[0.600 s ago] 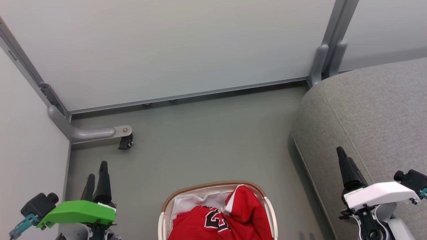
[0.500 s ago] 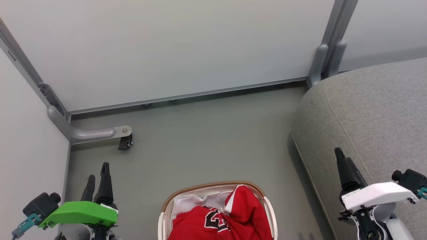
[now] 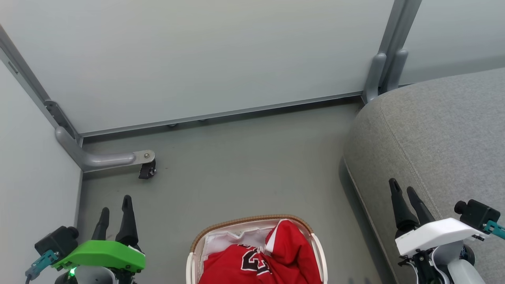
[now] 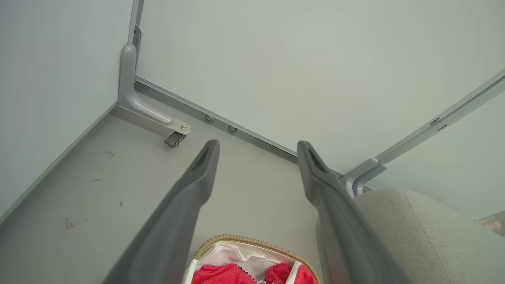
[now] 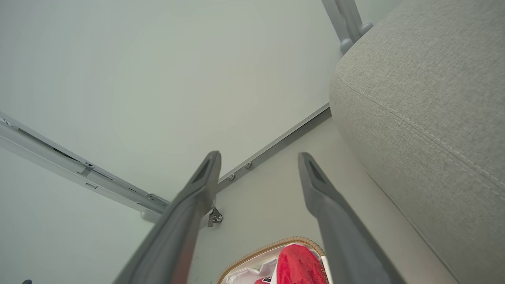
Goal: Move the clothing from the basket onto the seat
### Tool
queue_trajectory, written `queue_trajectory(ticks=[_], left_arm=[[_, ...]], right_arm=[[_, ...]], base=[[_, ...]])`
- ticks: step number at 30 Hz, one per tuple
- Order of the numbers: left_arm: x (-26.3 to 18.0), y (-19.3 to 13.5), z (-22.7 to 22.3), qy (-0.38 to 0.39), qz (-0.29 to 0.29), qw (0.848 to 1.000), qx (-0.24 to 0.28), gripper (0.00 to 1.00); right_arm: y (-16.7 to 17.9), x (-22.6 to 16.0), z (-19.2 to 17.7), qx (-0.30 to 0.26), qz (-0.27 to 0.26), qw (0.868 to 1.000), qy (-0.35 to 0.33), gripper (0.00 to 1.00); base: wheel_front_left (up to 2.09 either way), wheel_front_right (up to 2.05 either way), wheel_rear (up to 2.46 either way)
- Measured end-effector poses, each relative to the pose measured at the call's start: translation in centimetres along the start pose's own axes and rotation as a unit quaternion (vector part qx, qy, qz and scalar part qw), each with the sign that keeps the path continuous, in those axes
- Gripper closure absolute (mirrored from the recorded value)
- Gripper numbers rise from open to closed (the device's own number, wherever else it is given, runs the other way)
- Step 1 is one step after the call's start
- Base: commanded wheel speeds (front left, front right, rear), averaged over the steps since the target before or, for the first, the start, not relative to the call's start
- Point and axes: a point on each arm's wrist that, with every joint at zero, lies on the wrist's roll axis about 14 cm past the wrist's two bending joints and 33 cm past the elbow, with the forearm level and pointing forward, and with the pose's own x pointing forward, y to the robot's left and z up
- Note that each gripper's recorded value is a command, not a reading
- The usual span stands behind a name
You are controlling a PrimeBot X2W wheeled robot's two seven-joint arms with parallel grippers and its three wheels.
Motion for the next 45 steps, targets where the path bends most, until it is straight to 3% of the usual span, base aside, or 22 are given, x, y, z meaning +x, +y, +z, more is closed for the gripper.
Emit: queue_trajectory(ticks=[23, 45], left_arm=[[0.0, -1.0, -1.4, 0.011, -0.027, 0.989, 0.146, 0.0], [-0.2, -1.9, -1.7, -0.002, -0.049, 0.975, 0.218, 0.0]], right_arm=[[0.7, -0.3, -1.4, -0.14, 0.024, 0.99, 0.013, 0.0], [0.5, -0.7, -2.3, -0.237, 0.034, 0.971, 0.018, 0.0]], base=[[0.0, 0.0, 0.0], [0.0, 0.0, 0.0]])
